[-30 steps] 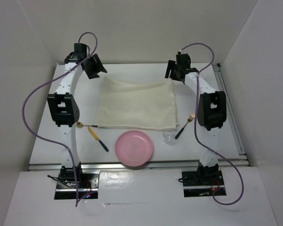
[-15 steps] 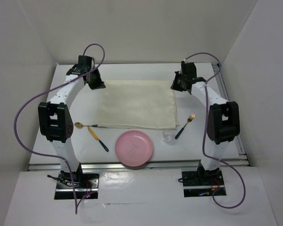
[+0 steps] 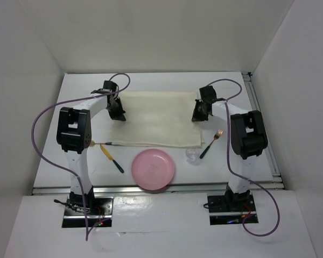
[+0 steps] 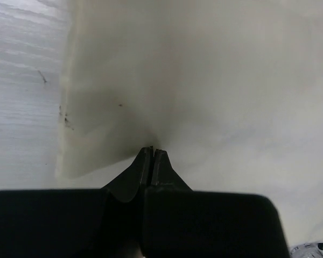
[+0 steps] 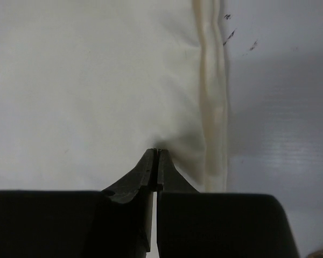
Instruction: Set the dinner table for one person
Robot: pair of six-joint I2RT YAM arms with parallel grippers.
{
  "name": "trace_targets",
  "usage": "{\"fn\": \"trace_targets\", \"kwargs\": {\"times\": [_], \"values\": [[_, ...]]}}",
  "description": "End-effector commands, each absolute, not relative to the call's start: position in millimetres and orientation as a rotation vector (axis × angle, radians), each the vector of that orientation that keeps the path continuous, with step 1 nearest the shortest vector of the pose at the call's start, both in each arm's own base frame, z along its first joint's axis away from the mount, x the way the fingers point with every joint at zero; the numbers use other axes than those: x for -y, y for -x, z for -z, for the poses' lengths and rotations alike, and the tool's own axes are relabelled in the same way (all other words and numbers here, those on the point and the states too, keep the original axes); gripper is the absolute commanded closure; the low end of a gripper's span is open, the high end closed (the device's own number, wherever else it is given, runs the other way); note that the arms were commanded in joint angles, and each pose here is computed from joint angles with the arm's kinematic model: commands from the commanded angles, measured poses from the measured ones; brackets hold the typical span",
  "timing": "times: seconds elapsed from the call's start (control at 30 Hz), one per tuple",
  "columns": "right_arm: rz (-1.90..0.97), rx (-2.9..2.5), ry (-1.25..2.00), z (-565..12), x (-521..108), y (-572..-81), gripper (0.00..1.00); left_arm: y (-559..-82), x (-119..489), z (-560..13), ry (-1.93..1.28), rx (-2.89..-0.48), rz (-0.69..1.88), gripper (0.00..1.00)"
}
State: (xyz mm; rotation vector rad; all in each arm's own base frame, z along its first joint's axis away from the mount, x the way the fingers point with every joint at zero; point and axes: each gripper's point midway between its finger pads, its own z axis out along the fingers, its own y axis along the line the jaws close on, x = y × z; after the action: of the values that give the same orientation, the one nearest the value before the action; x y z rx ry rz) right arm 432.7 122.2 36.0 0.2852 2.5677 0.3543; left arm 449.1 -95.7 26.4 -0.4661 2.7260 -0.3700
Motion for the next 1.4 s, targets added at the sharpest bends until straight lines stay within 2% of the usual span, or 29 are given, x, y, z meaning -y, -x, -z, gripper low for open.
{"fn": "trace_targets", "kwargs": {"times": [0.0,0.27,0.4,0.5,0.53,0.57,0.6,0.63,0.67,0.7,0.77,0.87,1.13,1.23,1.37], "values": [[-0.274,-2.554,-0.347,-27.9,-115.0,-452.0,1.0,-459.6,103.7,-18.7,0.462,-2.727,0.356,1.0],[-0.117,-2.56,-0.458,-10.4,-99.2,-475.0,1.0,-487.5,121.1,-18.6,0.427,-2.732,0.392,1.0],[-0.136,-2.546,-0.441,-20.4,-102.8,-484.7,1.0,-492.5,124.7,-31.4,0.41,-2.701,0.39,1.0],[-0.214,-2.496,-0.42,-58.7,-110.8,-487.4,1.0,-495.6,119.7,-51.0,0.414,-2.674,0.355,1.0],[-0.237,-2.472,-0.399,-73.4,-112.8,-488.2,1.0,-496.6,117.4,-59.0,0.416,-2.662,0.34,0.94],[-0.271,-2.427,-0.387,-100.2,-114.0,-483.2,0.87,-495.8,115.4,-66.9,0.417,-2.651,0.329,0.84],[-0.292,-2.391,-0.365,-116.6,-115.1,-482.3,0.77,-498.0,110.7,-77.2,0.422,-2.622,0.3,0.69],[-0.317,-2.354,-0.356,-131.6,-116.3,-480.1,0.62,-500.1,106.3,-100.4,0.406,-2.566,0.283,0.38],[-0.335,-2.288,-0.336,-162.4,-114.7,-474.2,0.48,-497.4,105.9,-108.9,0.381,-2.547,0.248,0.23],[-0.312,-2.288,-0.346,-161.7,-109.2,-464.9,0.33,-496.3,99.8,-115.6,0.389,-2.522,0.182,0.16],[-0.285,-2.278,-0.348,-174.7,-103.9,-441.7,0.28,-493.4,97.0,-143.4,0.388,-2.465,0.187,0.12],[-0.222,-2.368,-0.368,-164.4,-88.4,-389.8,0.27,-479.4,89.7,-176.3,0.382,-2.418,0.17,0.12],[-0.368,-2.544,-0.439,-127.8,-106.5,-265.3,0.25,-432.1,87.2,-218.6,0.421,-2.328,0.232,0.04],[-0.403,-2.603,-0.456,-111.4,-115.1,-235.0,0.25,-416.2,90.3,-222.8,0.415,-2.317,0.28,0.04],[-0.476,-2.659,-0.395,-96.0,-133.3,-221.1,0.25,-408.6,101.3,-219.8,0.358,-2.357,0.326,0.04]]}}
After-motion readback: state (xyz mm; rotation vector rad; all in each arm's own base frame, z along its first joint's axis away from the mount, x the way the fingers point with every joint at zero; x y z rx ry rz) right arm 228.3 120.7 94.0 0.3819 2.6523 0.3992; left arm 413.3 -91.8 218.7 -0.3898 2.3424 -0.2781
